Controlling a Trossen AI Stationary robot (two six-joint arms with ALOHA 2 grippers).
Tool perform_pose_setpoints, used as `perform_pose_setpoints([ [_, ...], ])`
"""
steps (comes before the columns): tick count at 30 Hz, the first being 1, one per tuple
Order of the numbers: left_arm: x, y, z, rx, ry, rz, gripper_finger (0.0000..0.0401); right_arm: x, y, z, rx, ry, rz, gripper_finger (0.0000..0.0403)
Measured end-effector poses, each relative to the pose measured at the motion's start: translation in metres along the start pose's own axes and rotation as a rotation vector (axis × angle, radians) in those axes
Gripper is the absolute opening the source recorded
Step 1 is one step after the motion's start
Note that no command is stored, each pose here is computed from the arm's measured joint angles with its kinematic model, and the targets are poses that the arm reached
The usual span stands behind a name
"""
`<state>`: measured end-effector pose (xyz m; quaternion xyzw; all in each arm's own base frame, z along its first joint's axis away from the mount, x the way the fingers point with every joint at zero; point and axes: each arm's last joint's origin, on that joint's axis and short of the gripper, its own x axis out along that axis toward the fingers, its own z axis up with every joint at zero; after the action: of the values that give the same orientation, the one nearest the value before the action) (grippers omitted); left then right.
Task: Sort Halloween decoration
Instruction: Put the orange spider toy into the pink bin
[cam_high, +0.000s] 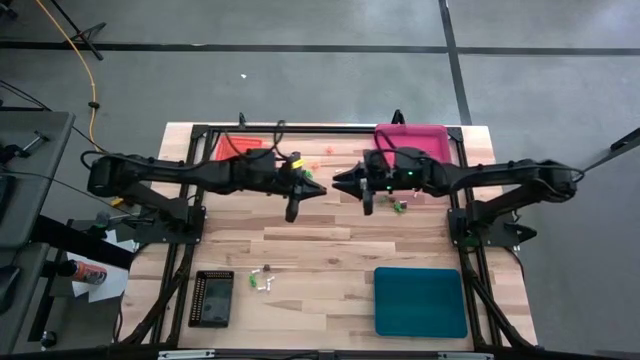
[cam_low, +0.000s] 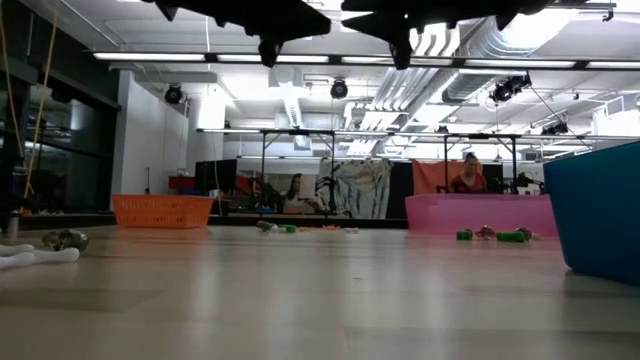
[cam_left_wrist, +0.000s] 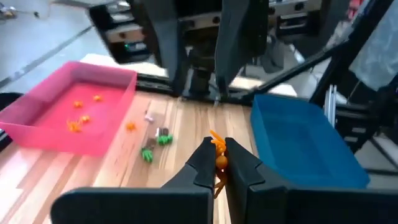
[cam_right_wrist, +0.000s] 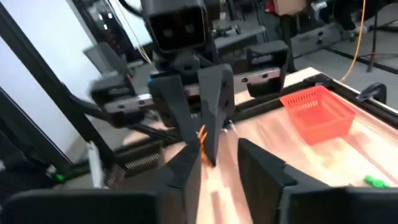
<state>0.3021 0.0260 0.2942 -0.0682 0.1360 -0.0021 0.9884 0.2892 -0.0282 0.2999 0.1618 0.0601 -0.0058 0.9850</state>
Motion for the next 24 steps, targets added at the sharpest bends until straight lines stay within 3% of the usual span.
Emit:
perform_pose_setpoints([
  [4, 0.006, 0.000, -0.001, 0.039, 0.023, -0.004, 0.0000, 0.007, -0.001, -0.001, -0.072, 0.013, -0.003, 0.0122],
  [14, 0.008, 0.000, -0.001, 0.196, 0.021, 0.044, 0.0000, 0.011, -0.001, -0.006, -0.108, 0.042, -0.004, 0.0124],
  [24, 0.016, 0.002, -0.003, 0.219, 0.003, 0.046, 0.0000, 0.013, 0.004, -0.008, -0.197, 0.037, -0.029, 0.0124],
])
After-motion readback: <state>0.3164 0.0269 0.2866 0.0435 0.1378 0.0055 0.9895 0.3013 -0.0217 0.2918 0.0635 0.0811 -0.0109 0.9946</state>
